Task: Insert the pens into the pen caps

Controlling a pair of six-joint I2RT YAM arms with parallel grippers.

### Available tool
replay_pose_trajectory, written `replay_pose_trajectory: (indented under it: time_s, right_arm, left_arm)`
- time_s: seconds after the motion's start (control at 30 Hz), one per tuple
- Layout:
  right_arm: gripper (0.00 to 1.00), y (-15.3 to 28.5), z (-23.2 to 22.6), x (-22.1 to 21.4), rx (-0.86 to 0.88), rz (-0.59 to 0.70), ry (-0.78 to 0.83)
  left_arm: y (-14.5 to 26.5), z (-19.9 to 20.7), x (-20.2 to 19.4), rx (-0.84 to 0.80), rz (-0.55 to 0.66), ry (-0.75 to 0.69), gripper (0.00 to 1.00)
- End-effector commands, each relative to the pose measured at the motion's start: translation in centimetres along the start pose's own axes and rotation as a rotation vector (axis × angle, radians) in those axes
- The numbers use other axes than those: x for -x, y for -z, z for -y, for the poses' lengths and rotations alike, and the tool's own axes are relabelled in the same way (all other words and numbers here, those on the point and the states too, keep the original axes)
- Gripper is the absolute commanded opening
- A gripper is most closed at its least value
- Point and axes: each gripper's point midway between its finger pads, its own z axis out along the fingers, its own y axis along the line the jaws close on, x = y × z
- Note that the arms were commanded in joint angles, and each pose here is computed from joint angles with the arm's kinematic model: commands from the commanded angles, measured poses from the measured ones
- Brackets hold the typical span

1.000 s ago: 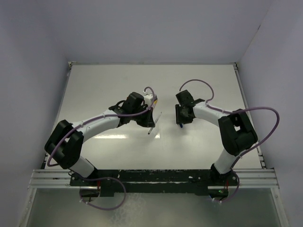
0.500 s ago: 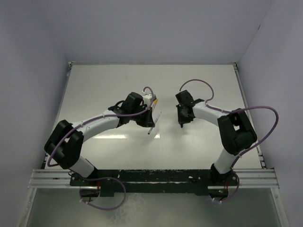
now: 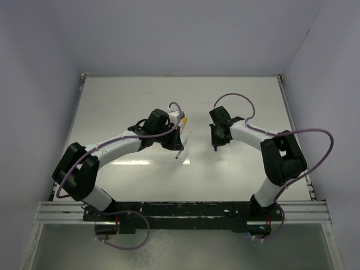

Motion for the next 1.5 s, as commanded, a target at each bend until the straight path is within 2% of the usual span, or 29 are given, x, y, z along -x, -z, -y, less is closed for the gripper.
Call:
replay_pose_trajectory:
  time_s: [0.0,0.3,0.47,0.6,0.93,1.47]
  right_arm:
    - [0.0,5.1,-2.3,4.7,0.121,0.164,-0.044]
    - [0.0,17.5,-4.6,13.6,0.369,0.638,-0.095]
    - [0.0,23.3,-4.9,15.3,0.523,0.848,-0.123]
    - [0.0,24.8,-5.1,14.8,0.639,0.942,-0.162]
    - [0.0,28.1,-5.4,14.6,0.808,1.102,-0.246]
    - [0.0,28.7,-5.3,14.8,0.824,1.12,-0.267]
  left_arm:
    - [0.4,1.3,3.5,-0.038,0.104,-0.036,0.0]
    - [2.3,5.1,7.7,-0.171,0.256,-0.084,0.0]
    - [3.4,7.3,9.1,-0.278,0.33,-0.114,0.0]
    - [4.6,9.3,10.3,-0.374,0.396,-0.133,0.0]
    - [6.0,11.6,10.8,-0.493,0.436,-0.145,0.0]
    - [6.5,11.8,10.2,-0.513,0.435,-0.162,0.0]
